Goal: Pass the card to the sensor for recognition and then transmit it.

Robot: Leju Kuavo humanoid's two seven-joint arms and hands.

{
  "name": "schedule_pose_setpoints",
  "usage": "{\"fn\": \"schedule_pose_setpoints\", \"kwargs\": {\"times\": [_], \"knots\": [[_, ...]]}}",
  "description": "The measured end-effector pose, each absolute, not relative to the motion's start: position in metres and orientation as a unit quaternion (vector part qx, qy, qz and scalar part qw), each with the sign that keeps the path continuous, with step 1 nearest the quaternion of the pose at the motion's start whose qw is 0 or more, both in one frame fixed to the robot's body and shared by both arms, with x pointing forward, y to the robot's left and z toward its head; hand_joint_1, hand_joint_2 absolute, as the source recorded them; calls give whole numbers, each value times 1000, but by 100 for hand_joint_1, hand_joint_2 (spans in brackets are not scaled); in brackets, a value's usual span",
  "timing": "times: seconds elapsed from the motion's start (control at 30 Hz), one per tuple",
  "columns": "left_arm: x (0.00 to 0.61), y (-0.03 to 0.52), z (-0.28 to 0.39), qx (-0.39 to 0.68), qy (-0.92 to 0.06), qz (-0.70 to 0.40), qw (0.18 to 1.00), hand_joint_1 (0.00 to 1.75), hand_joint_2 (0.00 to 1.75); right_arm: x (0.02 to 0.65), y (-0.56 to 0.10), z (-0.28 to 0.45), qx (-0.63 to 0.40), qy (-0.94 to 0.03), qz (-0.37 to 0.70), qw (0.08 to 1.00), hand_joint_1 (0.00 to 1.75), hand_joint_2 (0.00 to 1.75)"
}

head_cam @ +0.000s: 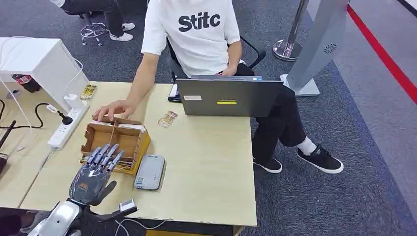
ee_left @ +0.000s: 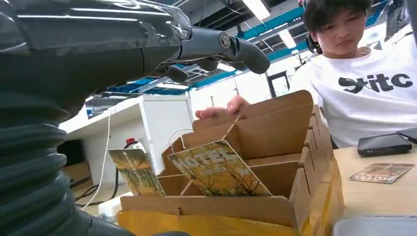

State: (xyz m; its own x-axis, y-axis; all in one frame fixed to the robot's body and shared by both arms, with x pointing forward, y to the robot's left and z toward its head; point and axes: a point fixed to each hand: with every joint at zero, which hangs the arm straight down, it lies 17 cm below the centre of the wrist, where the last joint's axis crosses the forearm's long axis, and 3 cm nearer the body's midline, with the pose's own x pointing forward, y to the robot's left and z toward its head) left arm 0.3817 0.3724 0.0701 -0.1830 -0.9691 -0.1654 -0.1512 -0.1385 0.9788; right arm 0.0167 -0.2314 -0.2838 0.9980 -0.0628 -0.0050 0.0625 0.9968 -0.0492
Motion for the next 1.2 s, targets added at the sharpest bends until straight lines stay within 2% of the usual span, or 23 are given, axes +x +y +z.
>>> {"fn": "schedule_pose_setpoints", "kwargs": {"times": [0.03, 0.07, 0.1, 0.13, 0.2, 0.8, 1.2], "knots": [[383, 373, 70, 519, -540, -547, 374, 54, 175, 17, -231, -284, -24, 3, -31, 999, 0, 175], [384, 374, 71, 520, -540, -545, 375, 115, 175, 17, -231, -284, -24, 3, -31, 999, 0, 175], [386, 374, 71, 521, -540, -544, 376, 150, 175, 17, -231, -284, -24, 3, -30, 999, 0, 175], [387, 374, 72, 520, -541, -543, 375, 162, 175, 17, -231, -284, -24, 3, -30, 999, 0, 175], [389, 374, 73, 520, -543, -542, 376, 175, 175, 17, -231, -284, -24, 3, -28, 999, 0, 175], [396, 377, 81, 521, -562, -518, 380, 175, 175, 16, -231, -284, -24, 2, -28, 999, 0, 175], [433, 382, 166, 563, -618, -418, 355, 175, 175, 16, -231, -284, -24, 2, -25, 999, 0, 175]]}}
